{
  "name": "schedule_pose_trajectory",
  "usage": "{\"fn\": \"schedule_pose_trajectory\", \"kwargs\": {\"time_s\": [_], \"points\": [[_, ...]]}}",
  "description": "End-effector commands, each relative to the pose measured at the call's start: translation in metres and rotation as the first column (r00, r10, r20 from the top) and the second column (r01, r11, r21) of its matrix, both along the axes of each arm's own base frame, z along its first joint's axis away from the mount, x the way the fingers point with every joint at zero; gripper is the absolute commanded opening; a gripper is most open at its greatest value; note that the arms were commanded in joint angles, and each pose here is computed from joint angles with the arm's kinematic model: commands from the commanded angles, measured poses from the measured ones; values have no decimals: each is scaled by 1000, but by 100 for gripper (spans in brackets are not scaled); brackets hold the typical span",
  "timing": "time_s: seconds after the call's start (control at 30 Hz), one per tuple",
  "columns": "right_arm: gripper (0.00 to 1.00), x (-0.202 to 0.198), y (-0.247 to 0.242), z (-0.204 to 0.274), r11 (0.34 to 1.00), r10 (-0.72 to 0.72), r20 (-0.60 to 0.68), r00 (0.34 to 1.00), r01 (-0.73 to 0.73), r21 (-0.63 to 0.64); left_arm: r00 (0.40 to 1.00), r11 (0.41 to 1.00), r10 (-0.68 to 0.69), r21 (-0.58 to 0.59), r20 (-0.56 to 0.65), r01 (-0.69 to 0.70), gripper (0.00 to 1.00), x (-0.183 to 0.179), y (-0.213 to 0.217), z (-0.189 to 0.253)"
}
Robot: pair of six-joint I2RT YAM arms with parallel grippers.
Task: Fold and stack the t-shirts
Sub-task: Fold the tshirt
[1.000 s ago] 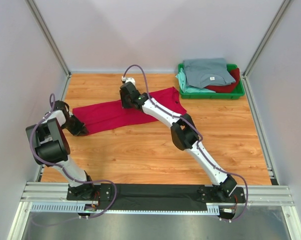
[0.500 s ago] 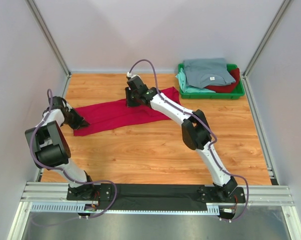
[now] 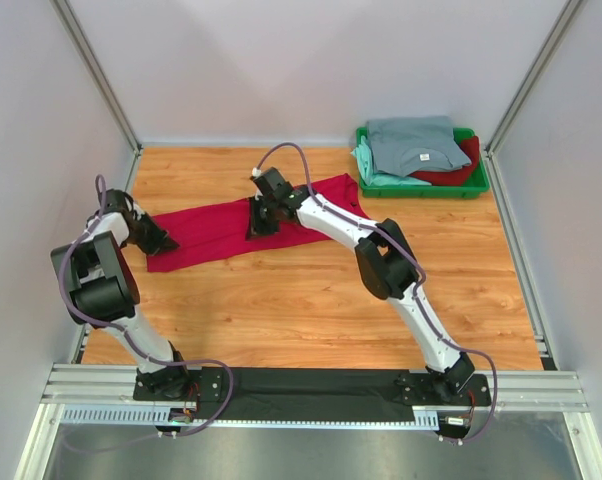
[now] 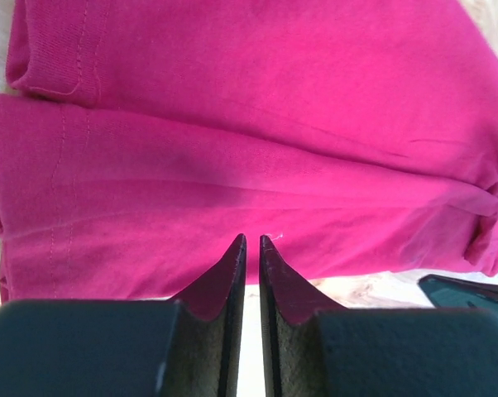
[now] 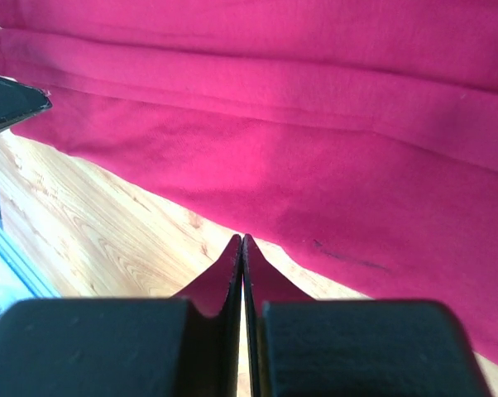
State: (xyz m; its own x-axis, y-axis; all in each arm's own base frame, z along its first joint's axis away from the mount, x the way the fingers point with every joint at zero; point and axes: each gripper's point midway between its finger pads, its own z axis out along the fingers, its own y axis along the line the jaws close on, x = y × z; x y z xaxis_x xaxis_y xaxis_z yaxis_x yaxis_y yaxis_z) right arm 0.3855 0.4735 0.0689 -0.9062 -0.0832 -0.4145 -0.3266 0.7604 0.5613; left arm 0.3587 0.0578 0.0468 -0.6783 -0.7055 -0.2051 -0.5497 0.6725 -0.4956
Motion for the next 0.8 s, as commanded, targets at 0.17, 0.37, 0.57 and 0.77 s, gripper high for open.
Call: {"fn": "schedule_pose_trajectory", "kwargs": {"time_s": [0.17,0.37,0.57,0.77], "points": [[0,-15,-5,-43,999,-41,-182,983,38,-22,1000,1000,-6,4,-12,6,16,11,3,-11],[0,-18,-15,-60,997,-76,-242,967,66,-48,1000,1000,5,5,-30,-5,15,14,5,-18],[0,-27,-20,-72,996,-72,-278,958,52,-79,999,1000,25,1,-23,-25,15,28,10,-19],[0,-34,-25,-77,994,-68,-296,953,40,-100,999,999,43,4,-16,-42,15,50,19,-17]]}}
